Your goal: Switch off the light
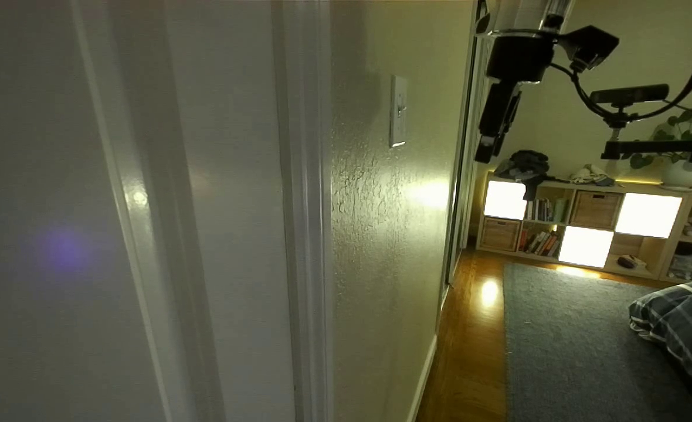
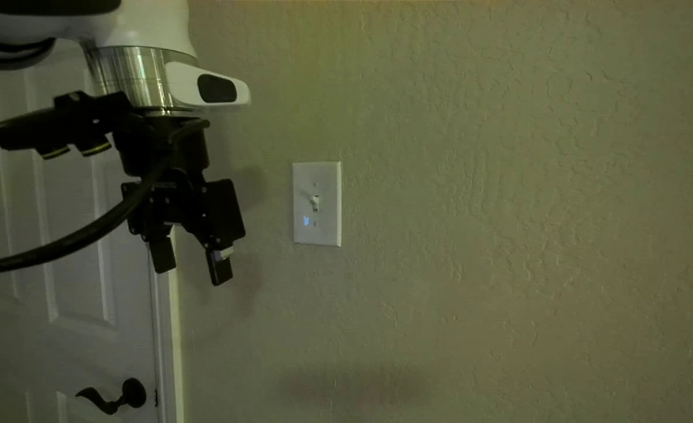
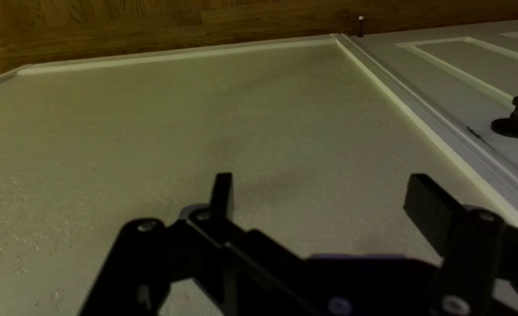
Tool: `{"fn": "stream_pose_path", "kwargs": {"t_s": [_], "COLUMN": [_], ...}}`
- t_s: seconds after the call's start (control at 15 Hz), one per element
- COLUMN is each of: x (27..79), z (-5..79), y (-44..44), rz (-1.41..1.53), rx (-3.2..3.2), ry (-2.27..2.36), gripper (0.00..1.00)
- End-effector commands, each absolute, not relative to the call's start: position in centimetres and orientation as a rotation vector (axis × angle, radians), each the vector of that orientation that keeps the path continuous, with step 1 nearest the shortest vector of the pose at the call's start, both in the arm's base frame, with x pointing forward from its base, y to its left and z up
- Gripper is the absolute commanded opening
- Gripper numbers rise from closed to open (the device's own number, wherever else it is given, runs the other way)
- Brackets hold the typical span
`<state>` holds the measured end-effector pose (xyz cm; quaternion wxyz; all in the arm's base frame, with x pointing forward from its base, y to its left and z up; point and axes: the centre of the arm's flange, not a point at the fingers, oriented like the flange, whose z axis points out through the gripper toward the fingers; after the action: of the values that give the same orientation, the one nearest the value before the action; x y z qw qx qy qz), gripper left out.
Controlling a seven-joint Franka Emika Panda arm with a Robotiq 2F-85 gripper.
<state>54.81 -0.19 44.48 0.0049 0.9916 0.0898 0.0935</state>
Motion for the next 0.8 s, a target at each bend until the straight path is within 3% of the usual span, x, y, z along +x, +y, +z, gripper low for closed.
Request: {"fn": "stream_pose_path", "kwargs": {"t_s": [0.0,0.13,0.2,0.27,0.73], "x": [57.8,59.8,60.6,61.3,64.0], "z": [45.0,45.9,46.5,47.0,51.8], "y": [-1.0,-1.6,-1.8,-2.0,-3.3], "rz": [0.408,0.501,0.546,0.589,0.834], "rx": [3.062,3.036,3.017,2.999,2.929], "ry": [0.220,0.194,0.190,0.189,0.082], "gripper": [1.00,1.00,0.92,0.74,0.27]}}
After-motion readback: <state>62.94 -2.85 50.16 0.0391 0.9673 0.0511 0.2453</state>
